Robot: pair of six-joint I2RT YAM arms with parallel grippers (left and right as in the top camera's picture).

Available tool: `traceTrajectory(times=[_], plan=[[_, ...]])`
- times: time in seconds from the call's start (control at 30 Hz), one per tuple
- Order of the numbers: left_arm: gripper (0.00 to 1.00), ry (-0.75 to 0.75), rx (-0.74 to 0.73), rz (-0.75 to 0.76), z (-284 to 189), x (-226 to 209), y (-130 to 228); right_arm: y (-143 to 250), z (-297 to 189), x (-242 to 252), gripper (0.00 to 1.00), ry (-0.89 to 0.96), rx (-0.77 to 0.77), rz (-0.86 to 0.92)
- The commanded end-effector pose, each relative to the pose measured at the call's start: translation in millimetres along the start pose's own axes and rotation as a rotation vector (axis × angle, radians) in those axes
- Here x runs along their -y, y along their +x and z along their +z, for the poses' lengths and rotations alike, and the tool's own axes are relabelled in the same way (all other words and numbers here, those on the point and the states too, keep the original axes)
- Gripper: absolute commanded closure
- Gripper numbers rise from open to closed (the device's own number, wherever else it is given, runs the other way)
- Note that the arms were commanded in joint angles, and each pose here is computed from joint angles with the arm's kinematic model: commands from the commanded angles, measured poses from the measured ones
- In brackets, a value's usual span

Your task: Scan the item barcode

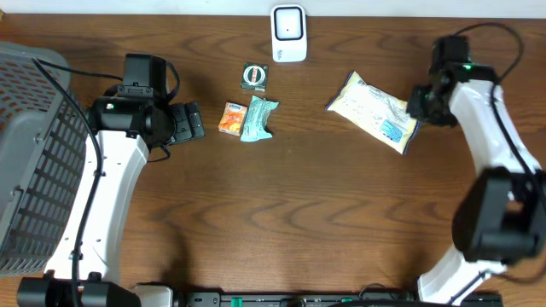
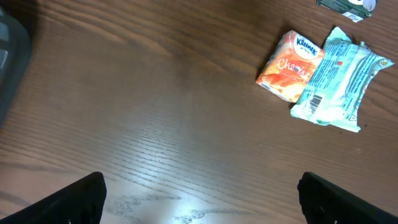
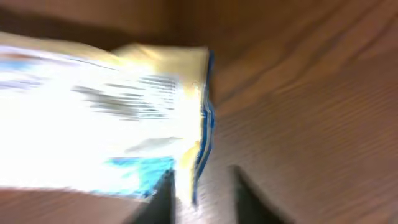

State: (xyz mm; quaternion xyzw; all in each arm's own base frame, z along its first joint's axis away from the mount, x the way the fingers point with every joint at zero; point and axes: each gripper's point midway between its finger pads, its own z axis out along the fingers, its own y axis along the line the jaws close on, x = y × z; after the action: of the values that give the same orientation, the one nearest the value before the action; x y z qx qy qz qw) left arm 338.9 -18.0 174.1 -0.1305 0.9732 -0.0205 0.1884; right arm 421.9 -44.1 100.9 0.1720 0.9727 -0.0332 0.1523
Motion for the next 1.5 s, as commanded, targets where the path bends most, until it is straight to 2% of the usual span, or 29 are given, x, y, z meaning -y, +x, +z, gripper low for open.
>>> traceTrajectory(times=[0.0, 0.07, 0.1, 0.17, 0.23, 0.3, 0.37, 0.5, 0.53, 0.67, 0.8, 0.87, 1.0, 1.07, 1.17, 1.2, 1.27, 1.3, 1.33, 1.47], plan=[[0.02, -0.013, 0.001, 0.005, 0.4, -2.0, -1.1, -7.8, -27.3, -32.8, 0.35, -0.172, 0.053, -0.008], [0.02, -0.013, 0.001, 0.005, 0.4, -2.0, -1.1, -10.1, -30.3, -49.6, 0.33, -0.259, 0.058, -0.016], [0.02, -0.013, 0.001, 0.005, 0.6, -2.0, -1.1, -11.2, -29.5, -57.6, 0.35, -0.291, 0.06, -0.023], [0.02, -0.013, 0.001, 0.005, 0.4, -2.0, -1.1, -15.6, -27.0, -68.1, 0.48, -0.323, 0.077, -0.035], [0.02, -0.013, 0.001, 0.005, 0.4, -2.0, -1.1, -24.6, -19.2, -78.8, 0.71, -0.326, 0.116, -0.054], [0.03, -0.013, 0.001, 0.005, 0.4, -2.0, -1.1, -31.7, -9.3, -87.2, 0.82, -0.326, 0.143, -0.066], [0.02, -0.013, 0.001, 0.005, 0.4, -2.0, -1.1, -40.9, 8.9, -94.0, 0.87, -0.308, 0.175, -0.075], [0.02, -0.013, 0.001, 0.005, 0.4, -2.0, -1.1, -48.1, 47.8, -103.0, 0.89, -0.3, 0.19, -0.087], [0.02, -0.013, 0.001, 0.005, 0.4, -2.0, -1.1, -44.4, 68.5, -104.3, 0.95, -0.294, 0.17, -0.086], [0.02, -0.013, 0.001, 0.005, 0.4, -2.0, -1.1, -22.9, 93.8, -114.6, 0.99, -0.341, 0.08, -0.108], [0.02, -0.013, 0.001, 0.005, 0.6, -2.0, -1.1, 18.7, 76.5, -160.2, 0.99, -0.583, -0.026, -0.344], [0.03, -0.013, 0.001, 0.005, 0.4, -2.0, -1.1, 36.0, 66.4, -175.2, 0.99, -0.637, -0.071, -0.386], [0.02, -0.013, 0.001, 0.005, 0.6, -2.0, -1.1, 43.0, 51.4, -188.8, 0.99, -0.646, -0.067, -0.423], [0.02, -0.013, 0.001, 0.005, 0.4, -2.0, -1.1, 29.6, 31.5, -189.4, 0.98, -0.619, -0.004, -0.426], [0.02, -0.013, 0.001, 0.005, 0.4, -2.0, -1.1, 3.7, 4.5, -170.3, 0.93, -0.51, 0.09, -0.345], [0.02, -0.013, 0.001, 0.005, 0.4, -2.0, -1.1, -2.5, -7.5, -163.4, 0.86, -0.484, 0.117, -0.322], [0.02, -0.013, 0.001, 0.005, 0.4, -2.0, -1.1, -8.0, -30.1, -151.6, 0.65, -0.454, 0.151, -0.298], [0.02, -0.013, 0.001, 0.005, 0.6, -2.0, -1.1, -6.6, -43.3, -146.0, 0.48, -0.451, 0.154, -0.29], [0.02, -0.013, 0.001, 0.005, 0.4, -2.0, -1.1, -1.4, -52.2, -142.0, 0.35, -0.449, 0.141, -0.283], [0.03, -0.013, 0.001, 0.005, 0.4, -2.0, -1.1, 27.1, -57.9, -127.7, 0.01, -0.416, 0.013, -0.198]])
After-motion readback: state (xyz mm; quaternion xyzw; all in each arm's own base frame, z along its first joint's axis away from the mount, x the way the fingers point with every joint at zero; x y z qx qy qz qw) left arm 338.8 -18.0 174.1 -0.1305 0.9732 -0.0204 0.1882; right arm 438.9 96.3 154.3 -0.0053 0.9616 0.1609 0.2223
